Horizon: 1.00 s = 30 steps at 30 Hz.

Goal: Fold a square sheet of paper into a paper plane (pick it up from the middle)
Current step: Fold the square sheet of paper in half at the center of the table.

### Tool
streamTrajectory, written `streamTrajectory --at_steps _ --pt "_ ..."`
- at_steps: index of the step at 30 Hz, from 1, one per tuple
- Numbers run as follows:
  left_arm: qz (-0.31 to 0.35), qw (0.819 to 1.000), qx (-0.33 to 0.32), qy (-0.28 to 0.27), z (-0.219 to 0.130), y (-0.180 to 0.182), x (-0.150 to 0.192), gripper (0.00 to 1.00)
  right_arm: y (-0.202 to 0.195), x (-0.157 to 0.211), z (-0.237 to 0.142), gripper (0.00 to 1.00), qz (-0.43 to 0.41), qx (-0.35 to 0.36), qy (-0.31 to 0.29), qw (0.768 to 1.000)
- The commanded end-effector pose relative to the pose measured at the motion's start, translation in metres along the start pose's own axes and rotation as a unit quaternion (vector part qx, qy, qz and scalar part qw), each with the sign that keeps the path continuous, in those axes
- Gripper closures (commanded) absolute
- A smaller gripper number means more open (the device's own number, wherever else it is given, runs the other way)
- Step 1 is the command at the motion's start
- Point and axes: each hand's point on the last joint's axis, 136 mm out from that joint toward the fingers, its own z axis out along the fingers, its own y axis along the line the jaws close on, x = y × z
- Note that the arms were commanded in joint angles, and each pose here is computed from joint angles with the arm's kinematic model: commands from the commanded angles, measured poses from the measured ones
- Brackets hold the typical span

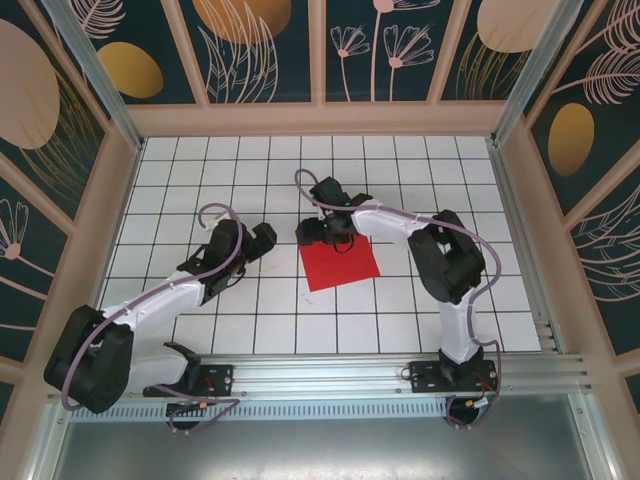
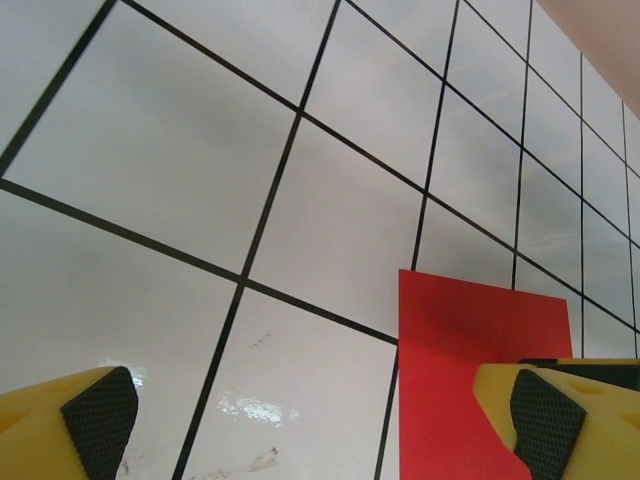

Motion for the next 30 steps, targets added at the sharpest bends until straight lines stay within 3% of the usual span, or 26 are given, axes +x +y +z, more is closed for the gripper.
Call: streamTrajectory --at_steps 1,5,8,12,30 --pt "-0.017 1.0 -0.004 -0.023 -0.006 0.005 -0.008 0.02 -0.003 0.005 0.007 0.2 -0.016 0.038 0.03 0.999" --pt "-0.016 0.999 -0.007 -0.032 -0.01 0.009 -0.01 0.02 -0.017 0.005 0.017 0.18 -0.011 0.097 0.04 0.994" --pt "-0.01 1.0 -0.005 -0.029 -0.011 0.01 -0.008 0.01 -0.023 -0.003 0.004 0.18 -0.017 0.133 0.022 0.991" --pt "-0.006 1.0 0.001 -0.028 -0.009 0.008 -0.007 0.01 -0.023 -0.007 -0.013 0.14 -0.022 0.139 0.003 0.99" --pt "0.01 1.0 0.019 -0.008 -0.003 -0.005 -0.004 0.01 -0.05 0.046 0.029 0.13 -0.02 0.142 0.086 0.986"
